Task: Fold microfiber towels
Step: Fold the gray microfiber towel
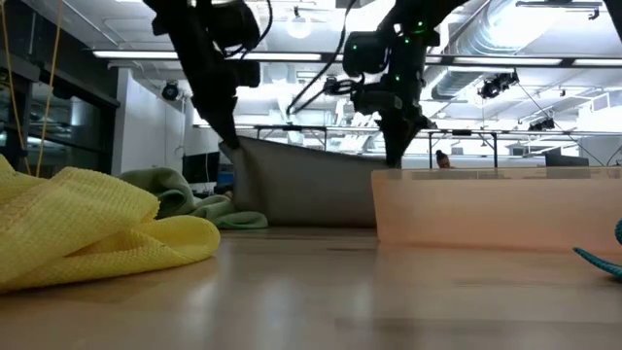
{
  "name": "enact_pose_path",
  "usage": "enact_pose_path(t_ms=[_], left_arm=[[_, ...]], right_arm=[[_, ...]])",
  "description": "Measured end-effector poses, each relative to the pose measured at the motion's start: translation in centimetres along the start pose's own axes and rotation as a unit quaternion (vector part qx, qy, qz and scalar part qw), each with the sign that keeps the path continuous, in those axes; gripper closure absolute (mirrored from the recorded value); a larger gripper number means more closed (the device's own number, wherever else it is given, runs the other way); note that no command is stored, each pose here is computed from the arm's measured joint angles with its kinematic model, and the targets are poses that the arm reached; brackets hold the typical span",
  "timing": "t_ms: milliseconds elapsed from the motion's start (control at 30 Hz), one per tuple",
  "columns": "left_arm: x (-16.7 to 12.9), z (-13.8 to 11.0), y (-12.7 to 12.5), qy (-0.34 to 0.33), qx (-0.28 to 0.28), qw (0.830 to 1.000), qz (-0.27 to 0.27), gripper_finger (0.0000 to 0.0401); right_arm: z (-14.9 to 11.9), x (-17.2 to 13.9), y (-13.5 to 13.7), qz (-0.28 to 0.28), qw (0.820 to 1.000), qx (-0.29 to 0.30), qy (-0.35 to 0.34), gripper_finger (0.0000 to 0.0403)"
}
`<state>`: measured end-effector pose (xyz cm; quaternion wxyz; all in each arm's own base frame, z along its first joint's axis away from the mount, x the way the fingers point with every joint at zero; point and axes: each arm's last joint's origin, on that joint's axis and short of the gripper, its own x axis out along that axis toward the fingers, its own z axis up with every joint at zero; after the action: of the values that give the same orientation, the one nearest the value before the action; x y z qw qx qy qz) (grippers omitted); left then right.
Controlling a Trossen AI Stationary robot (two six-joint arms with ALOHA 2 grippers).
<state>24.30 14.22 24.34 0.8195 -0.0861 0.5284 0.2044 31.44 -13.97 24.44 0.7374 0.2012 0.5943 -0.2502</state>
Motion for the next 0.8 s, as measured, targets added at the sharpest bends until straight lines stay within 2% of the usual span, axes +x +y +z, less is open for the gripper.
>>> enact_pose_path(t_ms=[167, 333, 500, 600, 800], left_arm=[[0.1, 0.0, 2.7, -0.013, -0.032, 0.999, 0.017, 0.0401], [1.7, -0.1, 4.5, -0.007, -0.037, 0.999, -0.002, 0.0401], [4.2, -0.2, 5.1, 0.028, -0.024, 0.999, 0.007, 0.0401], [5.6, 0.1, 5.3, 0.025, -0.027, 0.999, 0.022, 0.0401], [6.2, 0.7, 5.5, 0.007, -0.023, 0.998, 0.062, 0.0401]], right_arm=[[1.1, -0.4, -2.0, 0.003, 0.998, 0.051, -0.046, 0.0403], [1.9, 0.6, -3.4, -0.01, 0.996, 0.074, -0.055, 0.0403], [2.8, 0.7, -4.4, -0.021, 0.989, 0.105, -0.098, 0.0403], [3.2, 0.6, -5.1, -0.036, 0.984, 0.133, -0.114, 0.0403], [3.3, 0.7, -5.9, -0.045, 0.979, 0.157, -0.119, 0.0403]])
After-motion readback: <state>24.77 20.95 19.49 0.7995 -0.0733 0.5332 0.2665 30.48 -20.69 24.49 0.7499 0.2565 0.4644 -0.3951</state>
